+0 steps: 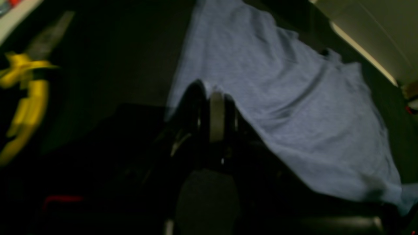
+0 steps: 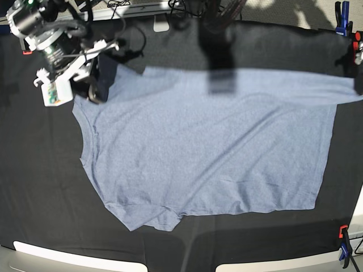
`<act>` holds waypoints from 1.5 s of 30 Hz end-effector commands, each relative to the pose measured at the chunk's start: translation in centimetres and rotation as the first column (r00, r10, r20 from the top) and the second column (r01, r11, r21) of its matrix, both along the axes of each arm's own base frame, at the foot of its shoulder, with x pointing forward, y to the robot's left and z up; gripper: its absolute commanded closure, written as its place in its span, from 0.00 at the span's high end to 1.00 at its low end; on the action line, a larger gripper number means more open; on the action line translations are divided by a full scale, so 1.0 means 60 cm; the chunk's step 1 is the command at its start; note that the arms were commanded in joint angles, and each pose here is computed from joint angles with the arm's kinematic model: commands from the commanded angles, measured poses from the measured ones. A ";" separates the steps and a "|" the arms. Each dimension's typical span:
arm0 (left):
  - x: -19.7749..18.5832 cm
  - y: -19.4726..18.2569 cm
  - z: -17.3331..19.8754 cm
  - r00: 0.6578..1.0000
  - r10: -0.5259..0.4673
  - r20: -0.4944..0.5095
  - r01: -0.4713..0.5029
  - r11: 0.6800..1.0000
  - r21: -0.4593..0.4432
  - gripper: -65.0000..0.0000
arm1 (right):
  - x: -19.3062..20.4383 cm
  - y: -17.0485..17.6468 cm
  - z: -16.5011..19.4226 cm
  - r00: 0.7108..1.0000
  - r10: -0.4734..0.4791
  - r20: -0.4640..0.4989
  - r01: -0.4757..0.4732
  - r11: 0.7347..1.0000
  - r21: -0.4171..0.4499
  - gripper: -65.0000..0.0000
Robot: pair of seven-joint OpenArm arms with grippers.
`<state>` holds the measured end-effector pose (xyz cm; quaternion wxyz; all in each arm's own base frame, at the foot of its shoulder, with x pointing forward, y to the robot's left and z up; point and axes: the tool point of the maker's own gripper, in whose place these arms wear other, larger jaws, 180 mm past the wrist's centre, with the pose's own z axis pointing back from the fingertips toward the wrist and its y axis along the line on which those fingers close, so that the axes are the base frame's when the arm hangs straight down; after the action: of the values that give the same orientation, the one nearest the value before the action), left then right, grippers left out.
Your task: Layout the t-shirt on the table in an organized manner, then fold the t-shirt properly
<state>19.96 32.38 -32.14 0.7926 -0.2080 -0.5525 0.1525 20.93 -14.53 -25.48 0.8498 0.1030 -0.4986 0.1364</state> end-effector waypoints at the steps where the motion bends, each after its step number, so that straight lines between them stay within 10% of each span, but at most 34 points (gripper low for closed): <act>1: 0.015 0.003 0.027 0.998 -0.007 0.061 0.006 1.000 0.013 0.00 | 0.006 0.005 0.023 0.998 0.012 0.060 -0.013 1.000 0.014 0.00; 45: 0.126 -0.022 -0.010 0.998 0.063 0.026 -0.067 0.980 0.188 0.00 | 0.231 0.027 -0.065 0.976 0.216 0.018 -0.215 0.976 -0.025 0.00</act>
<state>26.84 30.71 -34.39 0.8129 -0.1150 -0.5558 0.1304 33.91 -13.05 -31.20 0.8435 0.1418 -0.4632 0.2322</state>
